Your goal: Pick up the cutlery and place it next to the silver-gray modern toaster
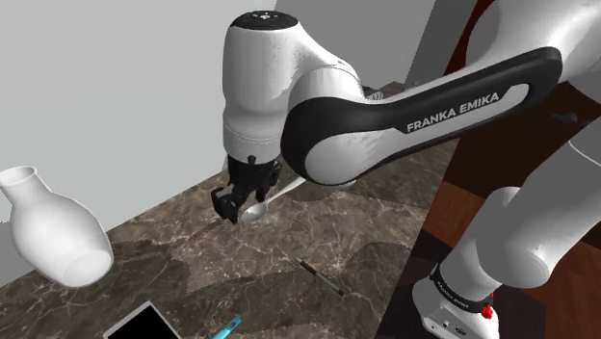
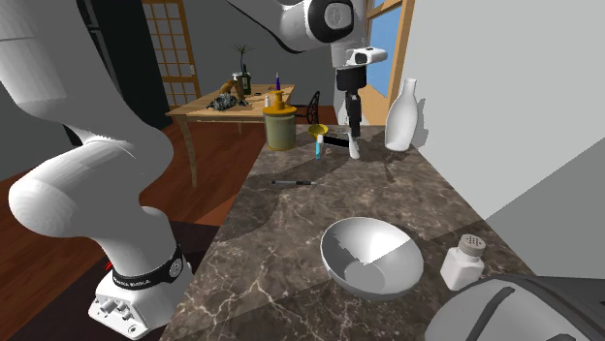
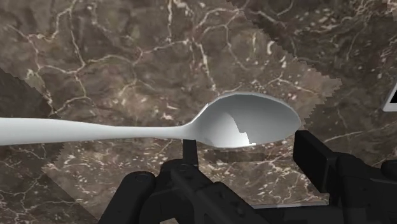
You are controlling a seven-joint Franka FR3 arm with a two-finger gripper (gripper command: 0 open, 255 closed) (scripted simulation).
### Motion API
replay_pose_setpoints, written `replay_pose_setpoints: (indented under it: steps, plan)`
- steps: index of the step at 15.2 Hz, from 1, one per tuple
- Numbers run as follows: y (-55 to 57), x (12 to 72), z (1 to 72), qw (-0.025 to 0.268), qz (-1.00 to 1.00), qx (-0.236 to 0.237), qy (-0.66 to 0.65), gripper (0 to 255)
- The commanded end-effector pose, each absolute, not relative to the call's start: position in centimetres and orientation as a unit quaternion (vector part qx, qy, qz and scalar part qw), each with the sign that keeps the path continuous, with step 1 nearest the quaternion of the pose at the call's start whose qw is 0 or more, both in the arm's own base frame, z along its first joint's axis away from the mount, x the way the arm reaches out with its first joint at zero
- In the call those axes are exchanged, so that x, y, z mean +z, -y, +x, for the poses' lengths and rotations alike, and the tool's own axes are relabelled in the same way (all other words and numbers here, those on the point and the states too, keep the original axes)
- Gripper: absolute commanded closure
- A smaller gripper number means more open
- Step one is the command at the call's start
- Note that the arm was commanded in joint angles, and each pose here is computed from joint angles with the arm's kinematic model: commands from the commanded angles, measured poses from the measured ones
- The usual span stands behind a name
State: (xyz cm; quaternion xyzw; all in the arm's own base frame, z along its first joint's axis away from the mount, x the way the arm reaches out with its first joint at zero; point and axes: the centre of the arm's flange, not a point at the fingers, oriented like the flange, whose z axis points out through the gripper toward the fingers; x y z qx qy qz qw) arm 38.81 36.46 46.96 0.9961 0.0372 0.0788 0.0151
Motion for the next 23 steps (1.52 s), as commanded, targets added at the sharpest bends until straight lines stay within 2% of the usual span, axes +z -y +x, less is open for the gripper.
replay_pose_setpoints:
  steps: [1, 23]
  plan:
    - [-36.3, 48.0, 38.9, 0.015, 0.996, 0.079, -0.037, 255]
    - [-36.3, 59.6, 38.9, 0.015, 0.996, 0.079, -0.037, 255]
